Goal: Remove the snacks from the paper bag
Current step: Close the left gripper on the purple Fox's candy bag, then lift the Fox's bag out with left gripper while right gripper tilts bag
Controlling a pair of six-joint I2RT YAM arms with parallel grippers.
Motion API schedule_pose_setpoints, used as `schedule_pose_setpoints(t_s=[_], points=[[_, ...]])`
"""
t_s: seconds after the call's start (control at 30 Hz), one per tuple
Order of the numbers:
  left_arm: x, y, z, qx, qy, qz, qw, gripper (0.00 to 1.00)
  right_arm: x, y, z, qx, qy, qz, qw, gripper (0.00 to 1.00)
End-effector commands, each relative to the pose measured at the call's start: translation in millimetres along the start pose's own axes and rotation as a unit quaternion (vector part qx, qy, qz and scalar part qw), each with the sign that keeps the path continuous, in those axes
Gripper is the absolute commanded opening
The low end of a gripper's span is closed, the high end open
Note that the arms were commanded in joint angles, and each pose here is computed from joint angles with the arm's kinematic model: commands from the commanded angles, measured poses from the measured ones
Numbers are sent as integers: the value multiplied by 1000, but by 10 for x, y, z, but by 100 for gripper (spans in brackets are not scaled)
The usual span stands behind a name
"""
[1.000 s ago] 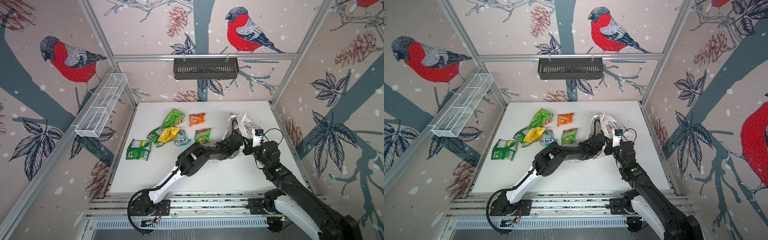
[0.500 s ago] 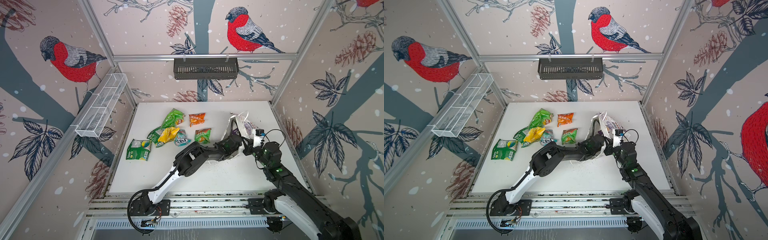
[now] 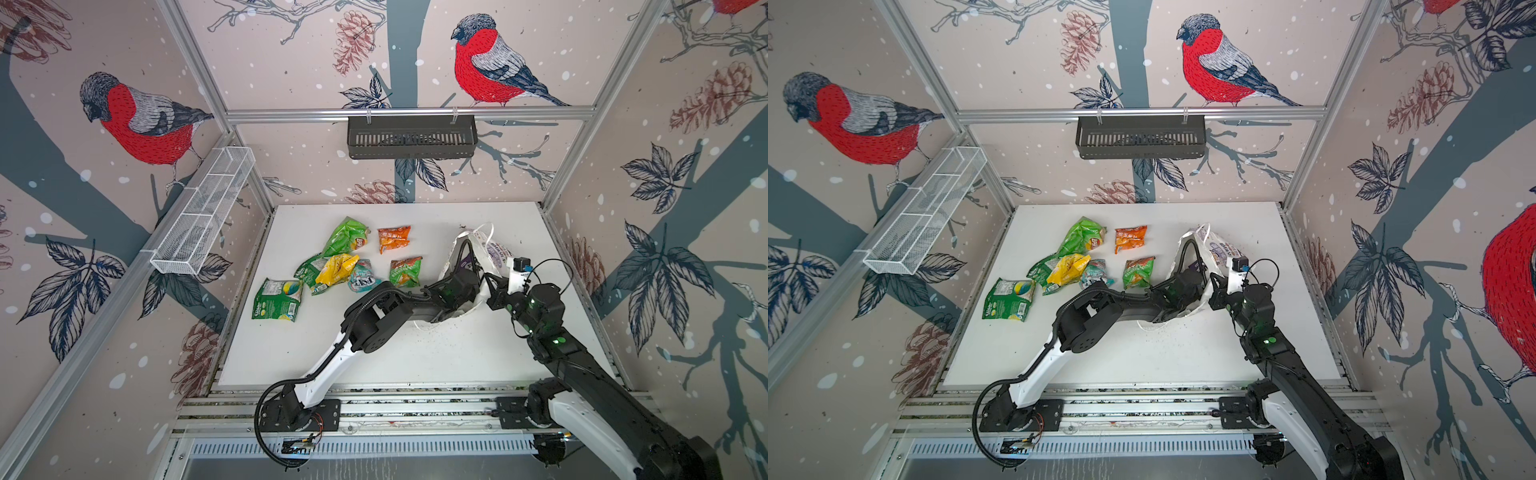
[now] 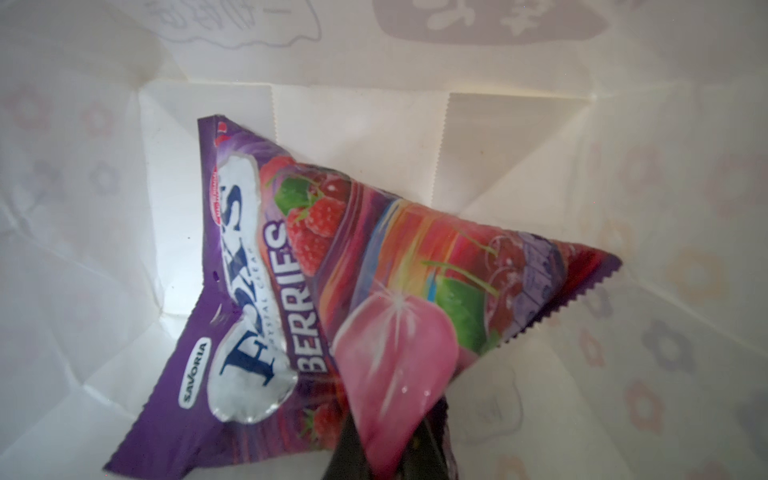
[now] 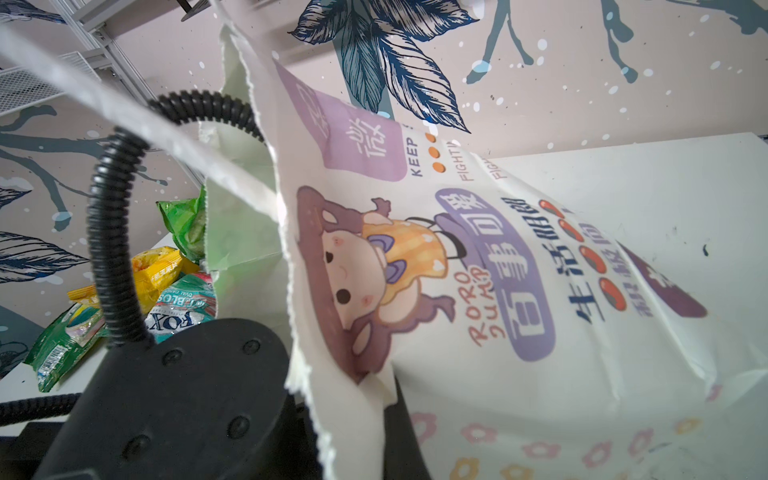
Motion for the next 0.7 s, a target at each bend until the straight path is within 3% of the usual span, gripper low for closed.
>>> schedule_pose_setpoints(t_s=[0.0, 0.67], points=[[-64, -186, -8, -7, 3, -34, 999, 0, -1, -97, -18, 4, 11, -21, 1000, 0], [-423, -392, -42, -21, 29, -50, 998, 0, -14, -20, -152, 14, 62, -16, 998, 0]])
Point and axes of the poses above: each gripper's point midway between its finger pads, its own x axis out along the fingers, its own z axis along the line the jaws close on, y = z × x, the point moved 6 cm from there along -x, back along the fingers, and after that the axes turned 6 degrees about -x, right-handed, at the moved point
